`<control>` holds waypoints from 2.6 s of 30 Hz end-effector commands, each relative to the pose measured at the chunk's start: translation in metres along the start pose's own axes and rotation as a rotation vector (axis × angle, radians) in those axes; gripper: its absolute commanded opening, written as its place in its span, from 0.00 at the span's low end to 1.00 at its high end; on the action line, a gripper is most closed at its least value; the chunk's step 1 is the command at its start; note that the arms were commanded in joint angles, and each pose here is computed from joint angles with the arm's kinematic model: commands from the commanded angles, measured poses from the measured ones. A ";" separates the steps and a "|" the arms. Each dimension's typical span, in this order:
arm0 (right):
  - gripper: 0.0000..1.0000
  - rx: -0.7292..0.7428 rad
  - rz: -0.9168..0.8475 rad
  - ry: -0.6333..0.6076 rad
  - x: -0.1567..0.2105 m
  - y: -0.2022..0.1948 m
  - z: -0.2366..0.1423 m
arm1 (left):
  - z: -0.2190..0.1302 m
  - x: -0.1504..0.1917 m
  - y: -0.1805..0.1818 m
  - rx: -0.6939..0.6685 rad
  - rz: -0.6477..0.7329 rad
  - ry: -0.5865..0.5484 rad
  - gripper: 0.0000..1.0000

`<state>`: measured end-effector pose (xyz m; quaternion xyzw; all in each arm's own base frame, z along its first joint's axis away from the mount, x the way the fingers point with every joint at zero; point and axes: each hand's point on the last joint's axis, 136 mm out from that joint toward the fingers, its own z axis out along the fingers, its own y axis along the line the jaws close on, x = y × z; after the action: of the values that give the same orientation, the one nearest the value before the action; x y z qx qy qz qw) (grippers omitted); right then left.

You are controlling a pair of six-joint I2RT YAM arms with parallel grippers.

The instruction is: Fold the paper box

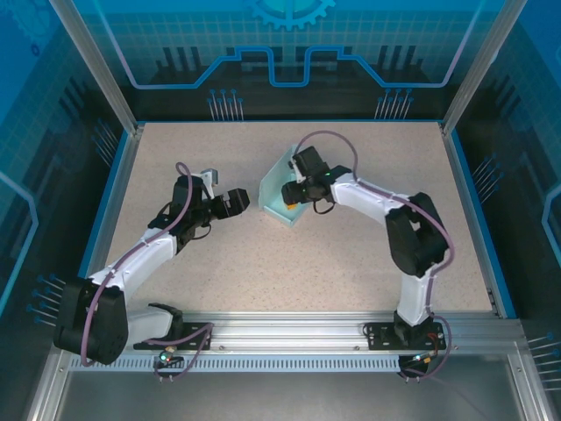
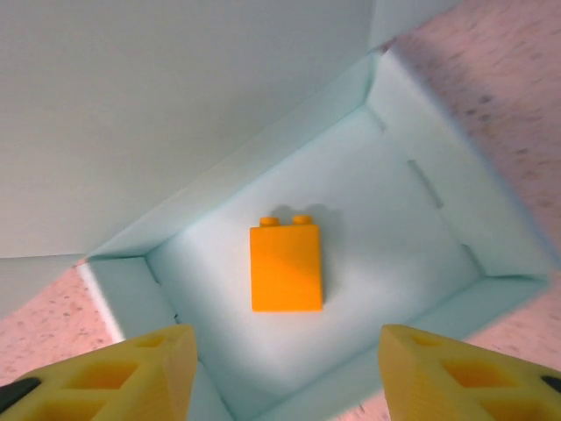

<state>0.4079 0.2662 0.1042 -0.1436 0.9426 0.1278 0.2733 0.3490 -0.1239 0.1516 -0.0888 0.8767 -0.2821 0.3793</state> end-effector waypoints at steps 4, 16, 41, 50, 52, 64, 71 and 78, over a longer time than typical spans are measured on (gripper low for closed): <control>0.63 -0.010 0.071 -0.055 -0.008 -0.047 -0.019 | -0.002 -0.001 -0.003 0.019 0.003 0.000 0.99; 0.67 -0.121 0.151 -0.033 -0.023 -0.073 0.026 | -0.004 0.002 0.000 0.005 0.001 0.009 0.99; 0.62 -0.308 0.114 0.058 0.016 -0.031 0.030 | 0.007 0.019 0.033 -0.107 -0.012 0.018 0.99; 0.62 -0.320 0.085 0.065 0.045 -0.002 0.010 | 0.012 0.025 0.048 -0.156 -0.020 0.004 0.98; 0.63 -0.291 0.081 0.053 0.047 -0.007 0.004 | 0.013 0.026 0.049 -0.155 -0.018 0.003 0.98; 0.65 -0.160 -0.152 -0.168 -0.002 -0.045 -0.046 | 0.015 0.014 0.029 -0.042 0.049 -0.058 0.96; 0.64 -0.206 -0.267 -0.184 -0.023 -0.046 -0.039 | 0.015 0.011 0.023 -0.021 0.046 -0.064 0.94; 0.62 -0.265 -0.366 -0.171 -0.034 -0.037 -0.020 | 0.010 0.014 0.026 -0.037 0.052 -0.060 0.94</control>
<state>0.4353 0.2243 0.1331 -0.2960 0.8651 0.1998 0.3522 0.3515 -0.1127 0.1200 -0.0923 0.8738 -0.2531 0.4049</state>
